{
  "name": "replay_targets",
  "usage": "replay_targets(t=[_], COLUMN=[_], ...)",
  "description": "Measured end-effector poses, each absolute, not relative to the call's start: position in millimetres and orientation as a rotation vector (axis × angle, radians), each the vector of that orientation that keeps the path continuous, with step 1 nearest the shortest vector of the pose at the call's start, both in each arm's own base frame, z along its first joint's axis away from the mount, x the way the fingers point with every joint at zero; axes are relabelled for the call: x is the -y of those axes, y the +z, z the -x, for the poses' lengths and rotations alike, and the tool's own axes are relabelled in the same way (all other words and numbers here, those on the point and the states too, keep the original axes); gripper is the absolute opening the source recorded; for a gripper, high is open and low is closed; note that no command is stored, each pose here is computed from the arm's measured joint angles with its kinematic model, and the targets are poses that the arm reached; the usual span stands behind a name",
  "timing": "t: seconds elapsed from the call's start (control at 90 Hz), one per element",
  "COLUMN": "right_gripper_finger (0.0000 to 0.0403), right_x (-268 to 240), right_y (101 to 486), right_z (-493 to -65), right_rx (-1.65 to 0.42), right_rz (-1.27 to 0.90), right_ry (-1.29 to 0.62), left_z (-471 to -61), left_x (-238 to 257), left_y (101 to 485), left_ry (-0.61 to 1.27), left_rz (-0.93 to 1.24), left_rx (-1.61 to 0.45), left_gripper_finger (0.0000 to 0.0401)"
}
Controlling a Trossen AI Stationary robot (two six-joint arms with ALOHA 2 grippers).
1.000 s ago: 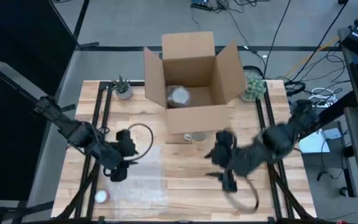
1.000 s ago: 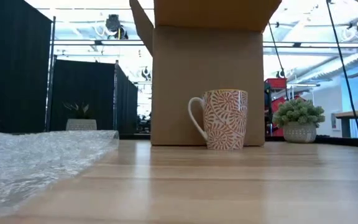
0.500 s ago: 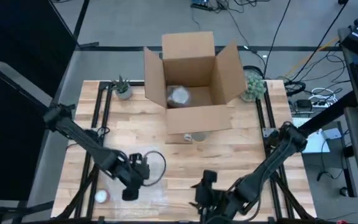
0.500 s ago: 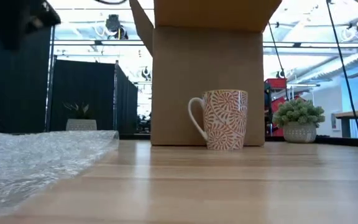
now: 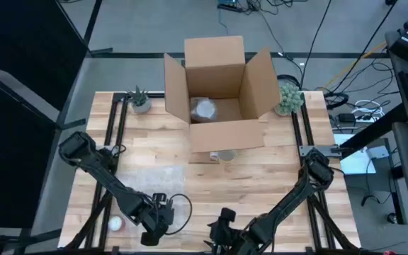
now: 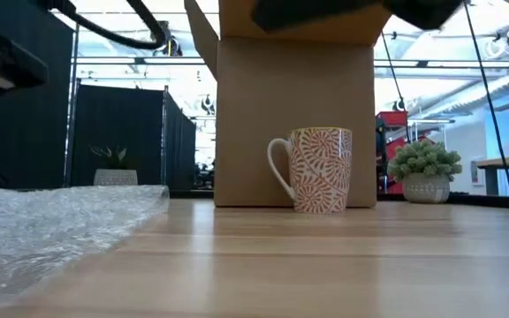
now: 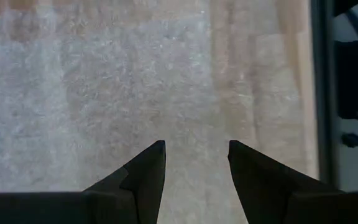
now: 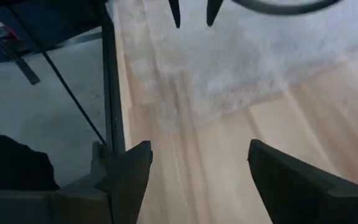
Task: Wrap mug
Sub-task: Wrap the orange mug with the transparent bubble wrap
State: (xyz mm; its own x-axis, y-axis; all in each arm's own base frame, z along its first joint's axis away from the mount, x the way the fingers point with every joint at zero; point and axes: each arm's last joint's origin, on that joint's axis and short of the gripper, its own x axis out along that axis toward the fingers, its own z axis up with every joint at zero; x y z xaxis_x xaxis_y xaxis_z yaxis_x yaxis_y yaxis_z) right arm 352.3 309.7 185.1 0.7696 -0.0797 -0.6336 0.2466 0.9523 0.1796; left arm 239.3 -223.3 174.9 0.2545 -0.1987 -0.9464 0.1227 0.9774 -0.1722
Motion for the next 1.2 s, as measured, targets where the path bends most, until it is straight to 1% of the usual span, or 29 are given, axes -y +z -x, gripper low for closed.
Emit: replay_targets(t=[0.167, 0.267, 0.411, 0.611, 0.667, 0.711, 0.767, 0.844, 0.889, 0.978, 1.2], right_gripper_finger=[0.0251, 0.0251, 0.0251, 0.0251, 0.0251, 0.0251, 0.0251, 0.0251, 0.0251, 0.0251, 0.0251], right_x=[-315, -318, -323, -328, -328, -329, -329, -329, -329, -329, -317], right_y=[177, 172, 162, 159, 160, 160, 162, 162, 162, 162, 162], right_z=[-354, -356, -359, -364, -365, -366, -366, -367, -367, -367, -377], right_rx=[-0.635, -0.615, -0.584, -0.536, -0.526, -0.516, -0.504, -0.49, -0.489, -0.492, -0.503], right_rz=[-0.324, -0.366, -0.42, -0.477, -0.488, -0.497, -0.508, -0.512, -0.51, -0.472, -0.276], right_ry=[-0.21, -0.215, -0.228, -0.203, -0.198, -0.196, -0.193, -0.198, -0.199, -0.19, -0.165], left_z=[-238, -240, -242, -244, -244, -244, -244, -245, -245, -246, -250], left_x=[229, 233, 233, 234, 234, 234, 234, 235, 236, 236, 232], left_y=[165, 163, 155, 142, 141, 142, 142, 145, 147, 155, 177], left_ry=[-0.219, -0.231, -0.191, -0.157, -0.155, -0.154, -0.155, -0.171, -0.179, -0.184, -0.225], left_rz=[0.048, 0.054, 0.022, -0.019, -0.025, -0.024, -0.027, -0.048, -0.064, -0.085, -0.111], left_rx=[-1.31, -1.285, -1.28, -1.295, -1.293, -1.292, -1.292, -1.291, -1.294, -1.304, -1.279], left_gripper_finger=[0.0164, 0.0164, 0.0164, 0.016, 0.0148, 0.0128, 0.0093, 0.0033, 0.0014, 0.0009, 0.0002])
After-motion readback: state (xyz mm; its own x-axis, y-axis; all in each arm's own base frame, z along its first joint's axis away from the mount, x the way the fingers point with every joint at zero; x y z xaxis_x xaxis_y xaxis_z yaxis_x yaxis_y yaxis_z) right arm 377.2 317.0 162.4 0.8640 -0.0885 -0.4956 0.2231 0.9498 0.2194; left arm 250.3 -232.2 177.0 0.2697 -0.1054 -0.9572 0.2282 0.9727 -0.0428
